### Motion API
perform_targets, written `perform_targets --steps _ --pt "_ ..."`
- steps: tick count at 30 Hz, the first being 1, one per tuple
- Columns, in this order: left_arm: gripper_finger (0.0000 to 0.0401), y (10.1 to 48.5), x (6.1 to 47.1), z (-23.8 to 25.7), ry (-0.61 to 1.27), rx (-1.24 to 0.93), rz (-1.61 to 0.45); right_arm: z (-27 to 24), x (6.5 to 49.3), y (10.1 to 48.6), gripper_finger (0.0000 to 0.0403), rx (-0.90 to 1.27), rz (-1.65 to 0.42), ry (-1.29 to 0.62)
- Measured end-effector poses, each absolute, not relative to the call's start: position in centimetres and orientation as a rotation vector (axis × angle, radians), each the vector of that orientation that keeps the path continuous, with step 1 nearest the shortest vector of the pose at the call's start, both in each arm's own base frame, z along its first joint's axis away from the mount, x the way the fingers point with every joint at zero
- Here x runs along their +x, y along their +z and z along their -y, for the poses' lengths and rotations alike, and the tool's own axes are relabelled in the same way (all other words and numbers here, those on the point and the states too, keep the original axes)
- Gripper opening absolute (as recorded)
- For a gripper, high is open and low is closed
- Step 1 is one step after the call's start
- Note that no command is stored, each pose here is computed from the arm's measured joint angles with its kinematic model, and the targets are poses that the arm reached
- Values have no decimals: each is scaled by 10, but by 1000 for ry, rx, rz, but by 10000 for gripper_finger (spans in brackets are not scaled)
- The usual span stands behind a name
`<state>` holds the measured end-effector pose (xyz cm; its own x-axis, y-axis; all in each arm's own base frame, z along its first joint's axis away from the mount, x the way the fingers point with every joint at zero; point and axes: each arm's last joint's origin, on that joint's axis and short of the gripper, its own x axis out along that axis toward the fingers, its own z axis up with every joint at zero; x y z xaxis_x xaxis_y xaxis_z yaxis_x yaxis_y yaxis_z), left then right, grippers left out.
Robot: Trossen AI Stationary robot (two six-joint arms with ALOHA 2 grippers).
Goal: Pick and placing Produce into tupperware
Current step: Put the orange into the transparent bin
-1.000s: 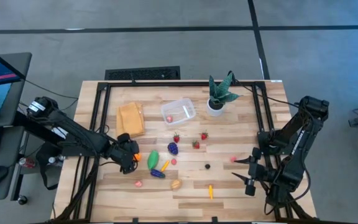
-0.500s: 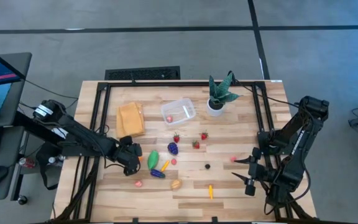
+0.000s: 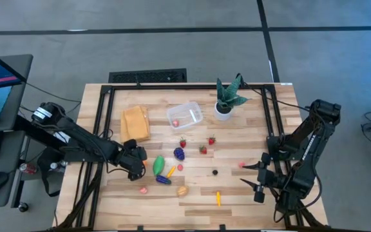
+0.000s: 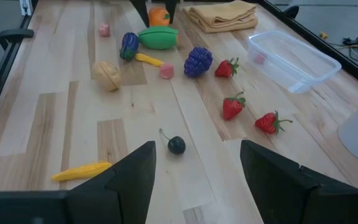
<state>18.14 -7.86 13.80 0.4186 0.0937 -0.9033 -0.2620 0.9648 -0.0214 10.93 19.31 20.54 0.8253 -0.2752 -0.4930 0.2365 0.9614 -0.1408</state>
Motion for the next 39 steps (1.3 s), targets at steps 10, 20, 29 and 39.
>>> perform_targets --steps 10,20,29,39 --pt "260 138 181 79 227 -174 -1120 -193 109 205 228 -75 -535 -272" --pt "253 138 181 79 228 -174 -1119 -193 109 205 228 -74 -535 -272" --pt "250 138 182 78 233 -170 -1115 -193 109 205 228 -73 -535 -272" --pt "250 139 182 79 230 -174 -1107 -193 109 205 228 -70 -534 -271"
